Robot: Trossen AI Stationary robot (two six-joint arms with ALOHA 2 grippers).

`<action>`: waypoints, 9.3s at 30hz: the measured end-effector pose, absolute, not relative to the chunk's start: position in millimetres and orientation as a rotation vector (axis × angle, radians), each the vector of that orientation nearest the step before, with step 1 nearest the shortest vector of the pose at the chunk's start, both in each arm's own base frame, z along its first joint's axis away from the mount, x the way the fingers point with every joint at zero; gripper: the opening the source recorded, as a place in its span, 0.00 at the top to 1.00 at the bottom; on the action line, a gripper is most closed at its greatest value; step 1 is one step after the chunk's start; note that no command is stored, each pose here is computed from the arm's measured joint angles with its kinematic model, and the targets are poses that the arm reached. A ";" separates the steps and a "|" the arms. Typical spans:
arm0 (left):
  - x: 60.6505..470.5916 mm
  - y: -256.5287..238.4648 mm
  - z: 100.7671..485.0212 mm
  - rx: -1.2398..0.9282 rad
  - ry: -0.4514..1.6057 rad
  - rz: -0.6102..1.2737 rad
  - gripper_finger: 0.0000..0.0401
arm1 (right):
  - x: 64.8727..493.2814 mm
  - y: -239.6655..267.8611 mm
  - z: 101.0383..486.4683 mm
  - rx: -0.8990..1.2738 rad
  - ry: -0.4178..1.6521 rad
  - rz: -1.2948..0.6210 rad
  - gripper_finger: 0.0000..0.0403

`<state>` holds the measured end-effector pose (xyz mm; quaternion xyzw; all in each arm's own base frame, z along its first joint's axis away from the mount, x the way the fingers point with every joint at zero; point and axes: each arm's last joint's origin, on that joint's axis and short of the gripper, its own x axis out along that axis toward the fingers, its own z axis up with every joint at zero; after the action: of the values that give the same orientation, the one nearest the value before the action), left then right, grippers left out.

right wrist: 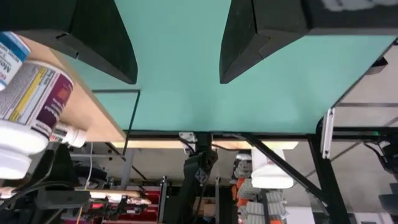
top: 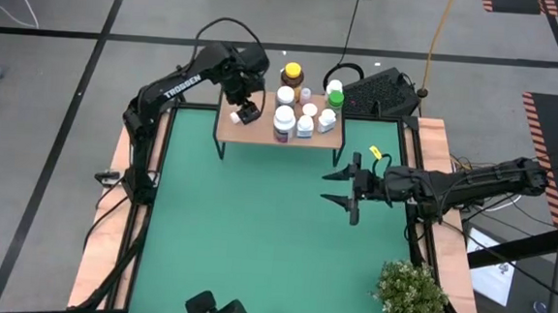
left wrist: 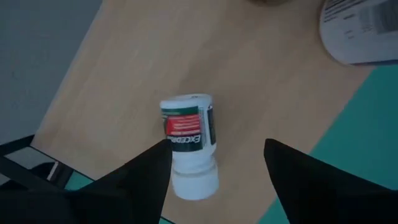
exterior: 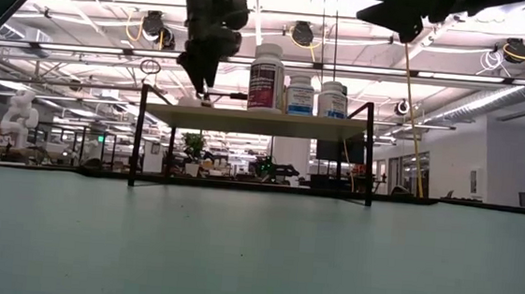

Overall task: Pick and place medicine bottles onto shelf by color
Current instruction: Put the small white medicine bottle on the shelf, then return to Home Position

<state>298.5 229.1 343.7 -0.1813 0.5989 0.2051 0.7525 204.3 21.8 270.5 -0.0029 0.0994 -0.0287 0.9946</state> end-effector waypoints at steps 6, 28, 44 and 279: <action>301.2 234.1 318.9 -0.346 1.364 0.492 0.37 | 204.2 21.8 269.7 -0.007 0.206 -0.057 0.45; 311.6 202.9 306.1 -0.077 1.527 0.529 0.63 | 204.6 21.0 272.3 -0.073 0.181 -0.077 0.45; 332.4 66.0 352.7 0.297 1.388 0.345 0.63 | 216.6 22.6 272.7 0.044 0.113 -0.079 0.44; 181.2 31.0 448.3 0.040 0.436 0.505 0.40 | 292.9 19.5 219.0 -0.135 0.257 -0.068 0.38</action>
<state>181.2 31.0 448.3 0.0195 0.2138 0.2478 0.9447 292.9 19.5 219.0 -0.0675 0.1282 -0.0337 0.9889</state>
